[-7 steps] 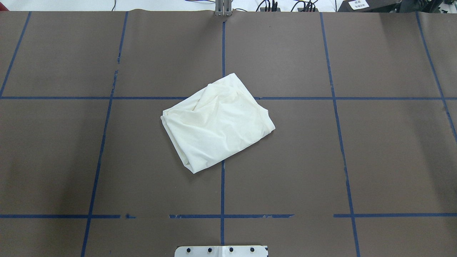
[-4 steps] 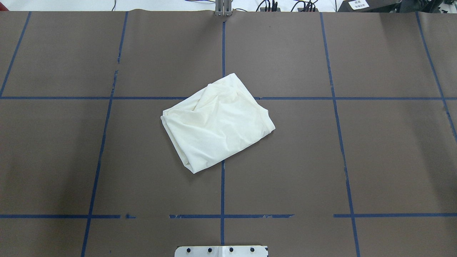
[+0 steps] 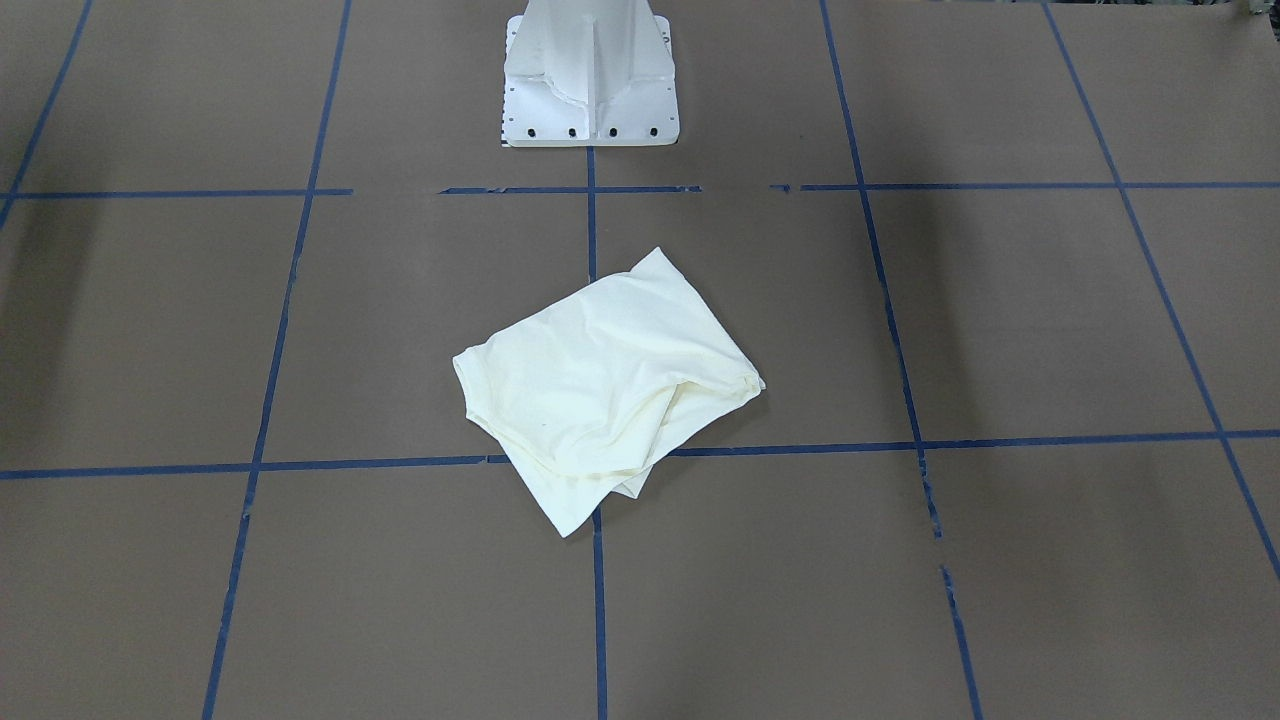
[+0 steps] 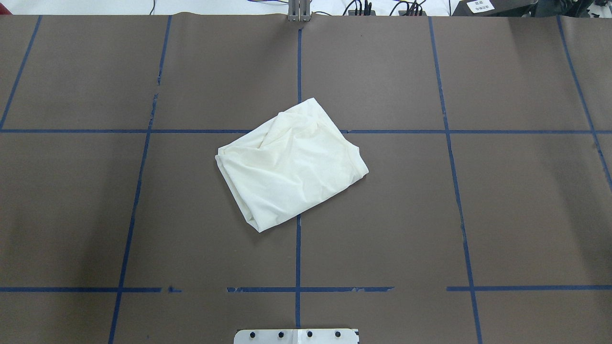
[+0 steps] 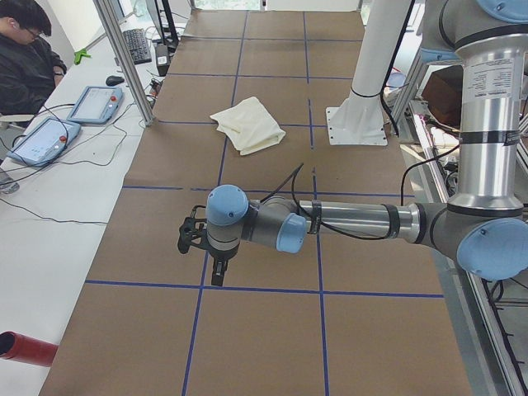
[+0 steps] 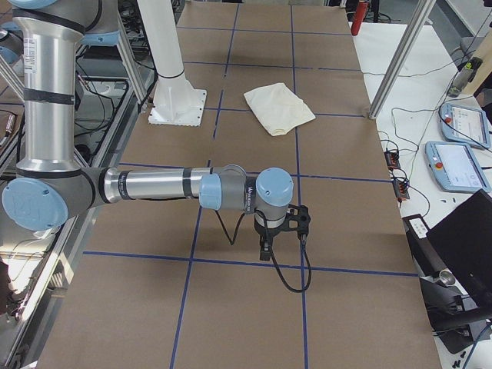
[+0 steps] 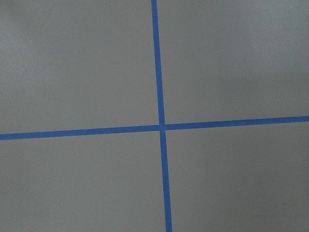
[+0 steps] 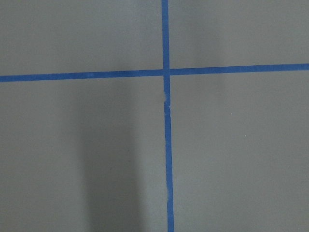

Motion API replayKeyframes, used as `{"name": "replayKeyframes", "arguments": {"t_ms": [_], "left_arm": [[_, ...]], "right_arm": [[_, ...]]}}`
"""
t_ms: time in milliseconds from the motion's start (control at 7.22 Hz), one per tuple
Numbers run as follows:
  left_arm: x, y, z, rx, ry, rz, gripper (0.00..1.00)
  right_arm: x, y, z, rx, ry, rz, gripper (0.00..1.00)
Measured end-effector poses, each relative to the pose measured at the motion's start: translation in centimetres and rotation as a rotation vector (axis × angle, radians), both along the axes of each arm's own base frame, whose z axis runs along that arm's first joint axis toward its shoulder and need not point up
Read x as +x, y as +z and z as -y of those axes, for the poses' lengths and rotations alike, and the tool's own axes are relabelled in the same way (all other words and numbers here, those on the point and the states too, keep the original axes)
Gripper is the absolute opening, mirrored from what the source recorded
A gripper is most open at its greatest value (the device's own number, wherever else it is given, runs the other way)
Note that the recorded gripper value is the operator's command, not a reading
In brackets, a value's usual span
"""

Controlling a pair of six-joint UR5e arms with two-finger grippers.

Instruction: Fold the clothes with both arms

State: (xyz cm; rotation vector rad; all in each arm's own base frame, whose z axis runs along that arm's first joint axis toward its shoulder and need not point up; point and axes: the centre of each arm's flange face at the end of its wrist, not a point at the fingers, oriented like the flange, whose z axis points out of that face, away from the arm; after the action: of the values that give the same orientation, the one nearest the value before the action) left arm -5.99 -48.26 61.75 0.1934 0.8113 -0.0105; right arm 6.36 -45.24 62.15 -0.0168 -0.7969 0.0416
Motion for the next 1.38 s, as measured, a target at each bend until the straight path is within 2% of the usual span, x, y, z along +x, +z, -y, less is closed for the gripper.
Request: {"name": "replayKeyframes", "arguments": {"t_ms": [692, 1385], "left_arm": [[0.0, -0.14, 0.07, 0.004, 0.0, 0.0, 1.0], [0.0, -0.26, 0.15, 0.007, 0.0, 0.0, 1.0]], "right_arm": [[-0.02, -0.49, 0.35, 0.044, -0.001, -0.002, 1.0], [-0.06, -0.63, 0.44, 0.05, -0.001, 0.003, 1.0]]}}
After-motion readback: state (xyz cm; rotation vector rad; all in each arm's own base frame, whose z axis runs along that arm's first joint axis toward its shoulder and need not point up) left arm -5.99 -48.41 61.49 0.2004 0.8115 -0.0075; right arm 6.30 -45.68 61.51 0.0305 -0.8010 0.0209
